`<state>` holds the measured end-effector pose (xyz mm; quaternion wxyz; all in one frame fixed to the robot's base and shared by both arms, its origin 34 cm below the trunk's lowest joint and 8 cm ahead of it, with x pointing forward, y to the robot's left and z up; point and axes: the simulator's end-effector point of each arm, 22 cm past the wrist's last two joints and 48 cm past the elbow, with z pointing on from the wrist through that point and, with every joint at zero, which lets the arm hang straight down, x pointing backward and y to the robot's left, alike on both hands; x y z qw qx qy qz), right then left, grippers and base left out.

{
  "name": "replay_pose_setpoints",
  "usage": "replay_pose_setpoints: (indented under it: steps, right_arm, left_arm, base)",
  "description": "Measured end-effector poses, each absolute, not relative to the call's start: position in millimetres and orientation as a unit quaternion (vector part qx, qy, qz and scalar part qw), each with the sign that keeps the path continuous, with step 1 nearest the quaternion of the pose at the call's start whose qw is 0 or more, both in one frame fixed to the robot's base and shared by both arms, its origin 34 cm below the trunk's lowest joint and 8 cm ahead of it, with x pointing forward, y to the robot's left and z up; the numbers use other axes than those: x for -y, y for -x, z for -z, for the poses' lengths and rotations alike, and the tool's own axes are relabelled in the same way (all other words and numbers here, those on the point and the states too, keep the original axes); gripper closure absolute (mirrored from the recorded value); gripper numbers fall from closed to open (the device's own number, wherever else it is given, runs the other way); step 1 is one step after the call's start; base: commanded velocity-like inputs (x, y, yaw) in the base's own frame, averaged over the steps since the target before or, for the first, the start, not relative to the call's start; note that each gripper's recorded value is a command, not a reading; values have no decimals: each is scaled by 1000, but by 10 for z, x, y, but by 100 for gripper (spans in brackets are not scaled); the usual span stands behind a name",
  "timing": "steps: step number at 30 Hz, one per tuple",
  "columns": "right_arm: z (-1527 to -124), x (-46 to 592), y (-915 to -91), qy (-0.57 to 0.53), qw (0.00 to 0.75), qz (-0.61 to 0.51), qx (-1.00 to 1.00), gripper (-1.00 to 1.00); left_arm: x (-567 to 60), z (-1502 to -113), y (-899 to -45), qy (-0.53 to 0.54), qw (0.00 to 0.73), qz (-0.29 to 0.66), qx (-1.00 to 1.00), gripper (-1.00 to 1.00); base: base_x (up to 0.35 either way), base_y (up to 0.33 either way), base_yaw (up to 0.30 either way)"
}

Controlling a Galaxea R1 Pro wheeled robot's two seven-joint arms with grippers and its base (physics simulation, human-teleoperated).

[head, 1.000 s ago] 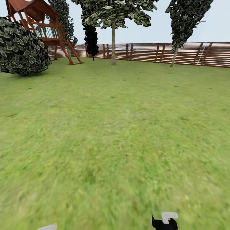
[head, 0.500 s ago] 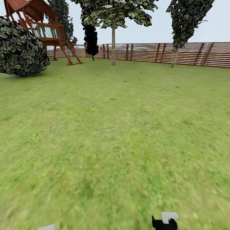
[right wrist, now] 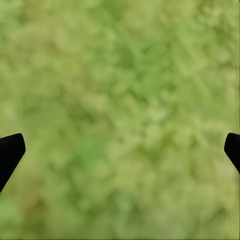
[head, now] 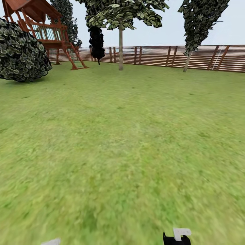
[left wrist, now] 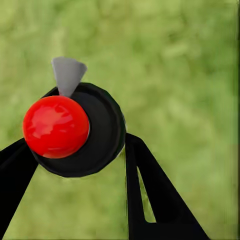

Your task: In the garden, pick up the pesticide atomizer on the floor and spray pesticide onto both trees until each tree trunk is fully covered.

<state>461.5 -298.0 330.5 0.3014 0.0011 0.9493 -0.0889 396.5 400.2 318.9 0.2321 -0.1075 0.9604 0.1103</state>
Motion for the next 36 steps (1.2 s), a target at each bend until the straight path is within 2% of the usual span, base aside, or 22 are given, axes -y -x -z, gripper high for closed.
replay_pose_setpoints:
  steps: [36]
  right_arm:
    - [-3297,2965,-4591,-1,300,88,-950,-100]
  left_arm:
    - [-4003,-3189,-3964,108,232,-110,-960,100]
  base:
    - [340,0,0]
